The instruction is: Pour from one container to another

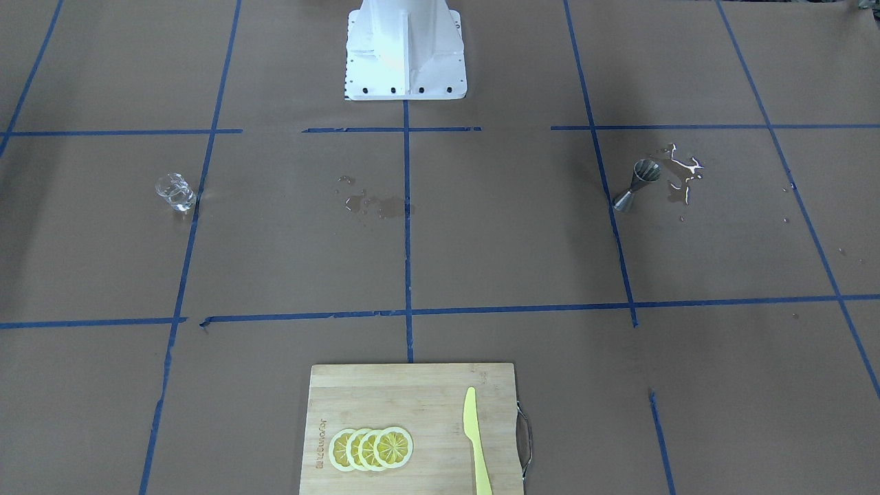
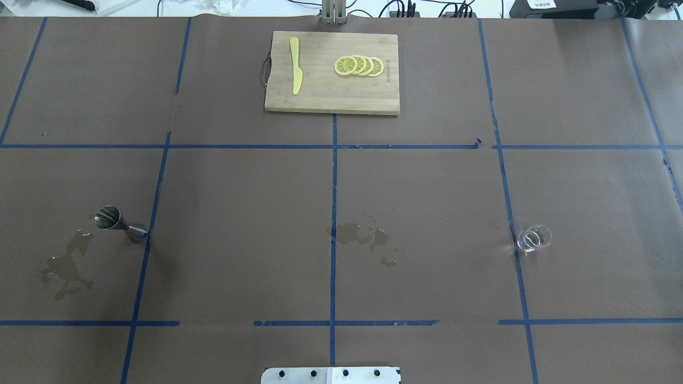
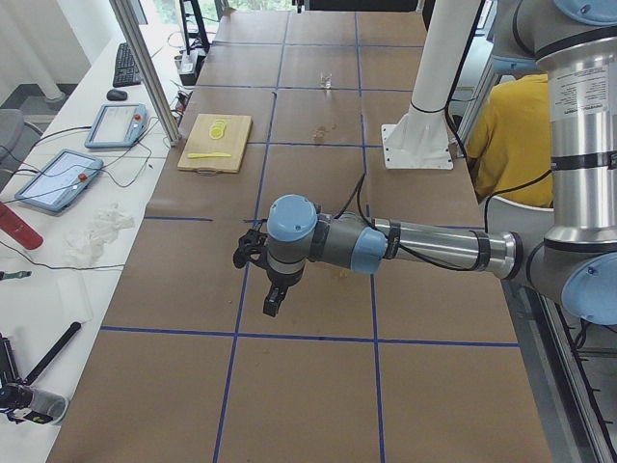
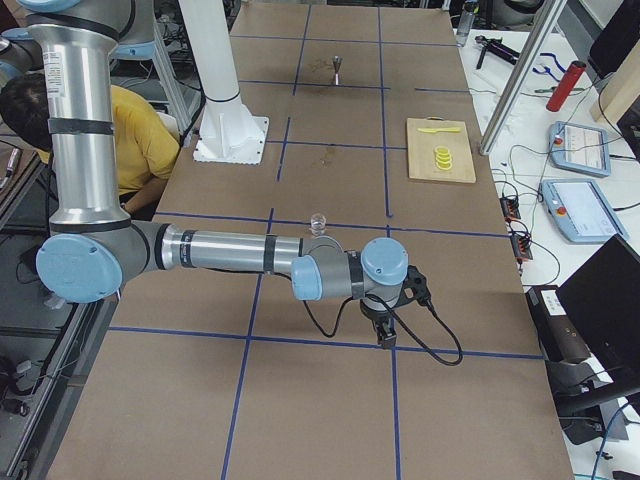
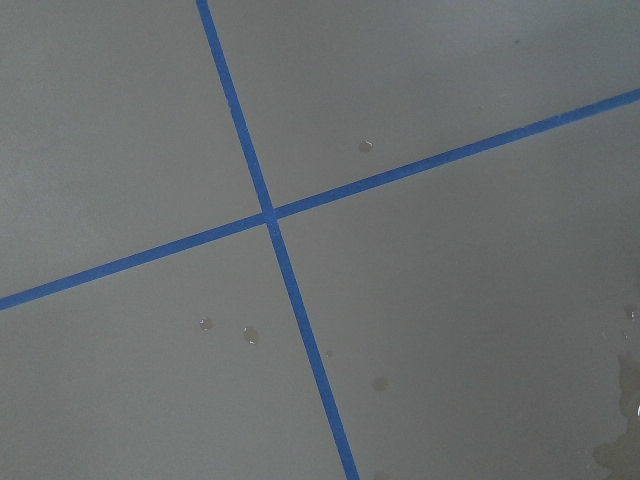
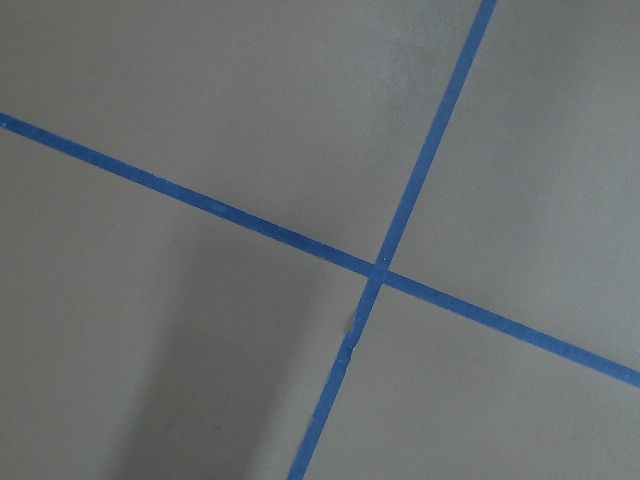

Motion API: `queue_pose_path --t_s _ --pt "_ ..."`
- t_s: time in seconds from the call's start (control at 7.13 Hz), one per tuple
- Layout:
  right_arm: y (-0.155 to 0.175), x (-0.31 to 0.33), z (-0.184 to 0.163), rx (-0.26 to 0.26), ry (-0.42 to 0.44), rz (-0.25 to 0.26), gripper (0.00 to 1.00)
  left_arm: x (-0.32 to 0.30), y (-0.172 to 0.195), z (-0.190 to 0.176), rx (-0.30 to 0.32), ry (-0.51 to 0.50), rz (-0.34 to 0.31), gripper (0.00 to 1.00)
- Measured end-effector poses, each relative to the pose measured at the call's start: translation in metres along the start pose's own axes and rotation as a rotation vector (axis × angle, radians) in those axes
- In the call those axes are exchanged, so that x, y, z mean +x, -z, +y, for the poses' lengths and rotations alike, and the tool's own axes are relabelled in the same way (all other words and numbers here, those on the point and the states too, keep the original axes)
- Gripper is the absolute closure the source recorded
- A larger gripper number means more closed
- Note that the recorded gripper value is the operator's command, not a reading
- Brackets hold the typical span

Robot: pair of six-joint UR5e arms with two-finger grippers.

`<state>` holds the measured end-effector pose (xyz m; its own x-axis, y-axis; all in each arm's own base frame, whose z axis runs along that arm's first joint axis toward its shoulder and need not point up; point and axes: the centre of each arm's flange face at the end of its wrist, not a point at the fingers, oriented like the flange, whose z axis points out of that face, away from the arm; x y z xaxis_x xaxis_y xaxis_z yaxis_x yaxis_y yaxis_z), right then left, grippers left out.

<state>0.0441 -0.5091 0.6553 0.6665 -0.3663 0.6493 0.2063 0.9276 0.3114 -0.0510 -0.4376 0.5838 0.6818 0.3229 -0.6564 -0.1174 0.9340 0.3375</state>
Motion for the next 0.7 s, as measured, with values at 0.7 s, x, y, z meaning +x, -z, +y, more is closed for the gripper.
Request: queue_pose_path --t_s 0.7 --pt "-0.002 0.0 0.005 -0.003 -0.004 -0.006 0.0 0.036 0.006 0.015 0.144 -0.119 0.285 0.0"
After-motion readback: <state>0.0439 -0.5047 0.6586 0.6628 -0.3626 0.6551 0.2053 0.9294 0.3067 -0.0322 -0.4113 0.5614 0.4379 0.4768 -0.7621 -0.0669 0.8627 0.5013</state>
